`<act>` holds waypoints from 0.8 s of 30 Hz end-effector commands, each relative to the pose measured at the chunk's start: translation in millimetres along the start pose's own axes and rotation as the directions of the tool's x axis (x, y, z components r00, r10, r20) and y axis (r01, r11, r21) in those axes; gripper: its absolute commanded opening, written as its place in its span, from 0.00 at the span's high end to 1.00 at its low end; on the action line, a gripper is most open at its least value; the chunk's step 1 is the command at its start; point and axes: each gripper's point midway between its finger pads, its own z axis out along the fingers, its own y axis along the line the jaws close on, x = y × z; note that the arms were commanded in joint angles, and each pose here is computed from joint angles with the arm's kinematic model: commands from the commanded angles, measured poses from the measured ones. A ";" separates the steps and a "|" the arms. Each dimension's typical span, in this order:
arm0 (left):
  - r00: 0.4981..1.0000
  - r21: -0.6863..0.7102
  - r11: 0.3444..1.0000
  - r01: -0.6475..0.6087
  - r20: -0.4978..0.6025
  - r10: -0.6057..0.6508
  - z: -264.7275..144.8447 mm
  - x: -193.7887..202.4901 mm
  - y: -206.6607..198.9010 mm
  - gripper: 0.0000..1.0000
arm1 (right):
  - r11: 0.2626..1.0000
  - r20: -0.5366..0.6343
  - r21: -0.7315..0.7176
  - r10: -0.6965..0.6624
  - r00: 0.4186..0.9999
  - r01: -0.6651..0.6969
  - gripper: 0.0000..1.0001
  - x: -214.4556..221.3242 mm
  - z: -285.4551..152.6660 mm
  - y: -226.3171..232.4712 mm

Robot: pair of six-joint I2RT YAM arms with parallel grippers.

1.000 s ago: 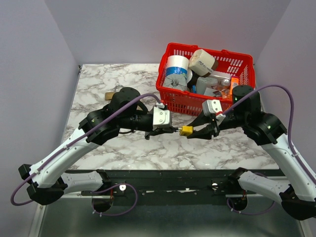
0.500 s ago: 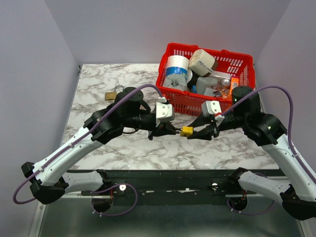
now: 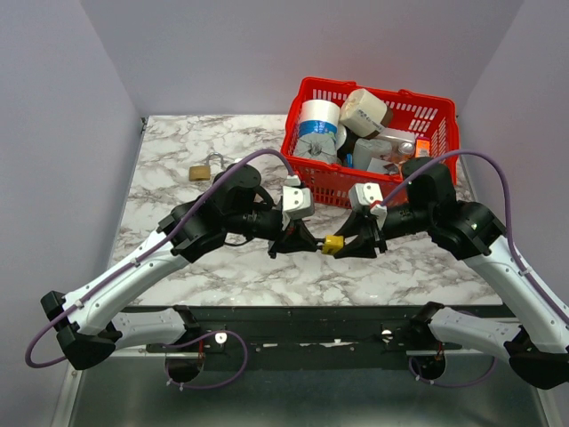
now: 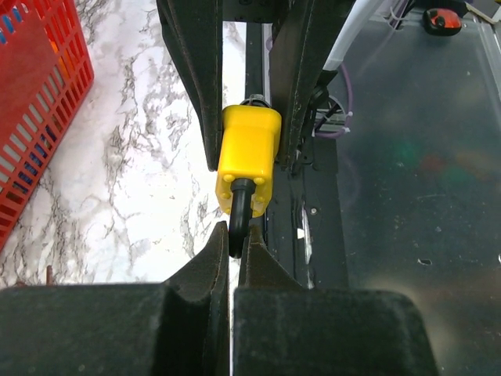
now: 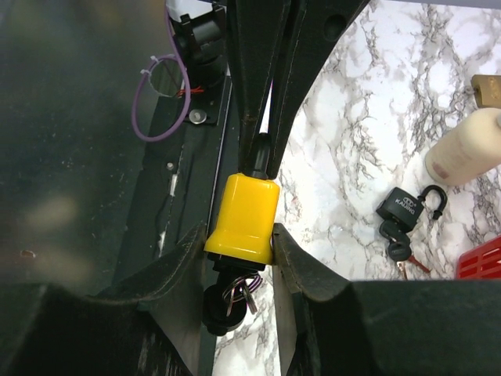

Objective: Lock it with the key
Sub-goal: Lock the lock.

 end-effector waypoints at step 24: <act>0.983 -0.184 0.967 -0.176 0.015 0.182 -61.4 -21.5 52.7 0.61 | 0.942 0.109 0.275 -0.228 0.968 0.191 0.99 -50.1 -3.8 -49.9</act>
